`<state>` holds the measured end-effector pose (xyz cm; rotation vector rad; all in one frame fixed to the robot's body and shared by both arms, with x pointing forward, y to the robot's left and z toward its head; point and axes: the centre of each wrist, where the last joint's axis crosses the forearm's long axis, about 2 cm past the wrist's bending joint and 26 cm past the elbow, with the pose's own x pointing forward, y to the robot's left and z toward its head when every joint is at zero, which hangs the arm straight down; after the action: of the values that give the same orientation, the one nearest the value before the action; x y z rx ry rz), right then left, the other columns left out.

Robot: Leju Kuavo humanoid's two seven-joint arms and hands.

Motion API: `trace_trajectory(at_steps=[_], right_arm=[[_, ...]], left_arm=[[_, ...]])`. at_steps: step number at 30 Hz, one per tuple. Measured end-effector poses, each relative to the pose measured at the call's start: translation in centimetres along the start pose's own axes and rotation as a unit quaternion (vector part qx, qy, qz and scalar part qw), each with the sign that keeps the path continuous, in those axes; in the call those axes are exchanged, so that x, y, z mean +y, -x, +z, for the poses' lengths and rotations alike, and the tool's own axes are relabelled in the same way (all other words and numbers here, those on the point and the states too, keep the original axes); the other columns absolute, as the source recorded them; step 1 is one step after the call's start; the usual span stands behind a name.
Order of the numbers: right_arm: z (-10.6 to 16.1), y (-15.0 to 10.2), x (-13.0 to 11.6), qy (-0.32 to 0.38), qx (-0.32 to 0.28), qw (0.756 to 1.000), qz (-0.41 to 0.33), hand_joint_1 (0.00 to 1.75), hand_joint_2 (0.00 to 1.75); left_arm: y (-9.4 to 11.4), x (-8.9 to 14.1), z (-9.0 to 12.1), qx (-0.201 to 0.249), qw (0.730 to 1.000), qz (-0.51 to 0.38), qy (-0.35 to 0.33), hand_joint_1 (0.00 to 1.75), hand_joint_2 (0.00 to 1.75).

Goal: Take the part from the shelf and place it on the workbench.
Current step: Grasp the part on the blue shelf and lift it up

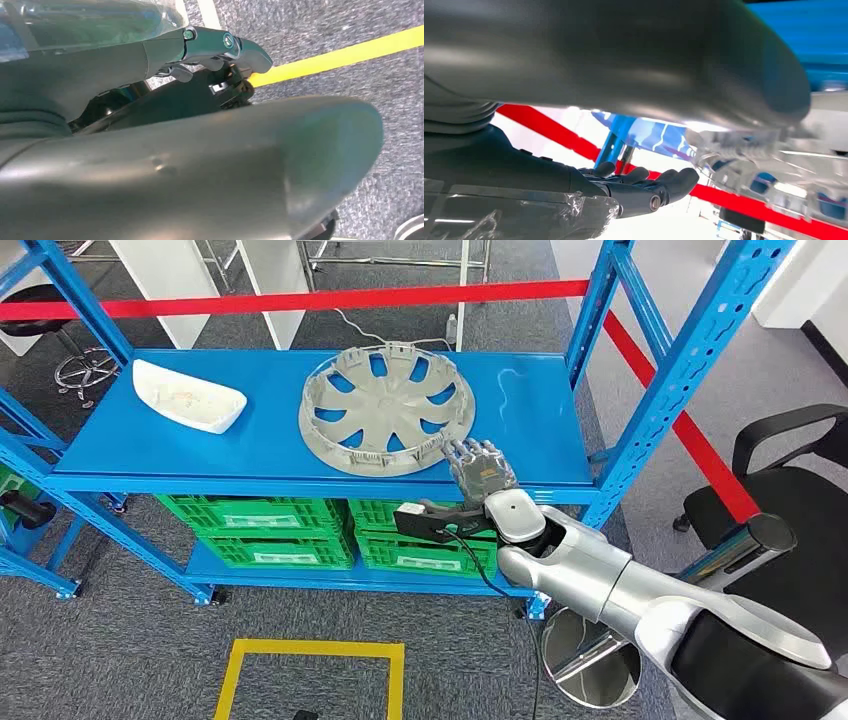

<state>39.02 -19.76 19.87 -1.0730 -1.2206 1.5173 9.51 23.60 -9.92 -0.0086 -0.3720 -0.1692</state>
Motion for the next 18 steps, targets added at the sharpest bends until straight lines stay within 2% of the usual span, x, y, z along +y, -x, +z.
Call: trace_trajectory(at_steps=[18], right_arm=[[0.27, 0.43, 0.51, -0.005, 0.007, 1.000, 0.000, 0.00, 0.00]], left_arm=[[-0.12, 0.16, -0.03, -0.002, 1.000, -0.003, -0.001, 0.00, 0.00]])
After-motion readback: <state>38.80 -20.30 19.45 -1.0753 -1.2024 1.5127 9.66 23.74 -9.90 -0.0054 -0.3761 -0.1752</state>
